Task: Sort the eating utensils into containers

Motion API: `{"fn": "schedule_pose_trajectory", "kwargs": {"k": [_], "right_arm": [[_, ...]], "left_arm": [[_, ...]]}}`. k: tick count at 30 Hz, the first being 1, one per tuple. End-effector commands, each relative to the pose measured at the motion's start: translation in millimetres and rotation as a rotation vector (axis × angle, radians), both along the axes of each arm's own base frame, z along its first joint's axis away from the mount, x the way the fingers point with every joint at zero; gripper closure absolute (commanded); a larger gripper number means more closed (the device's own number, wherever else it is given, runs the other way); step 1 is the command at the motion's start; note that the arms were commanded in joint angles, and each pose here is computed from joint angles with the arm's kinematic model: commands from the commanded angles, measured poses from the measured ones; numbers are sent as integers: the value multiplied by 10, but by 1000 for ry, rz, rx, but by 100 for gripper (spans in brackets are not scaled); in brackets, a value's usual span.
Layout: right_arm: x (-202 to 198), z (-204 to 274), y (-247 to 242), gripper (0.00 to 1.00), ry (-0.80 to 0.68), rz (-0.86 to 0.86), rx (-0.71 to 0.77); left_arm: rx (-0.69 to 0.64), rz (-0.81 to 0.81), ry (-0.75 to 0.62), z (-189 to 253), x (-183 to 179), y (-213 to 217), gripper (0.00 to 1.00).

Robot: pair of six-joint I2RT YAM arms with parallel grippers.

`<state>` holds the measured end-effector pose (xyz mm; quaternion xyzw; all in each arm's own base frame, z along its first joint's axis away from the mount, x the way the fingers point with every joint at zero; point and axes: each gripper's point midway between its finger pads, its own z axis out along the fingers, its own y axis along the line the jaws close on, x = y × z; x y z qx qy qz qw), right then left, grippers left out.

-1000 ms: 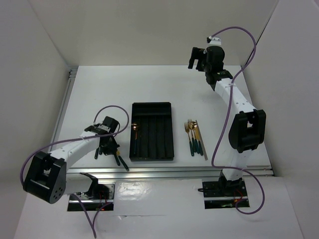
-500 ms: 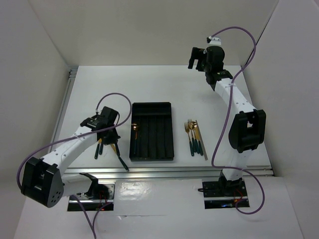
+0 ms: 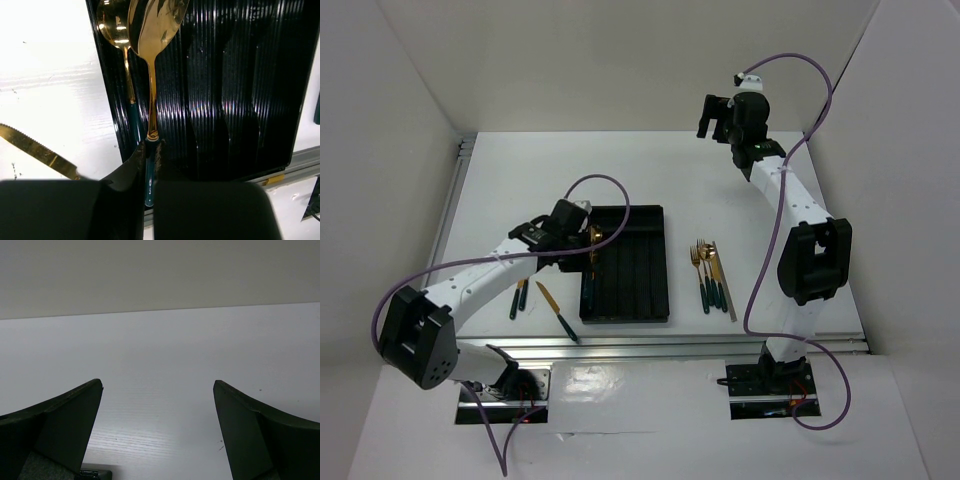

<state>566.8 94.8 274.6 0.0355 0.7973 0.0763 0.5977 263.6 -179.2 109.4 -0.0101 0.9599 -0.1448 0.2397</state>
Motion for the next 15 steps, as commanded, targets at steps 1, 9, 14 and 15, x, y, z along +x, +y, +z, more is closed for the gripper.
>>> {"fn": "schedule_pose_trajectory", "kwargs": {"k": [1,9,14,15], "right_arm": [[52,238,-38,0,-52,-15,-6],[28,253,-59,0,-54,-24,-8],[28,253,-59,0,-54,-24,-8],[28,253,-59,0,-54,-24,-8]], "left_arm": [[-29,-25,-56,104,160,-100,100],[-14,57,18,-181,186,-99,100],[10,121,53,-309,198,-58,100],[28,127,63,-348,188,-27,100]]}}
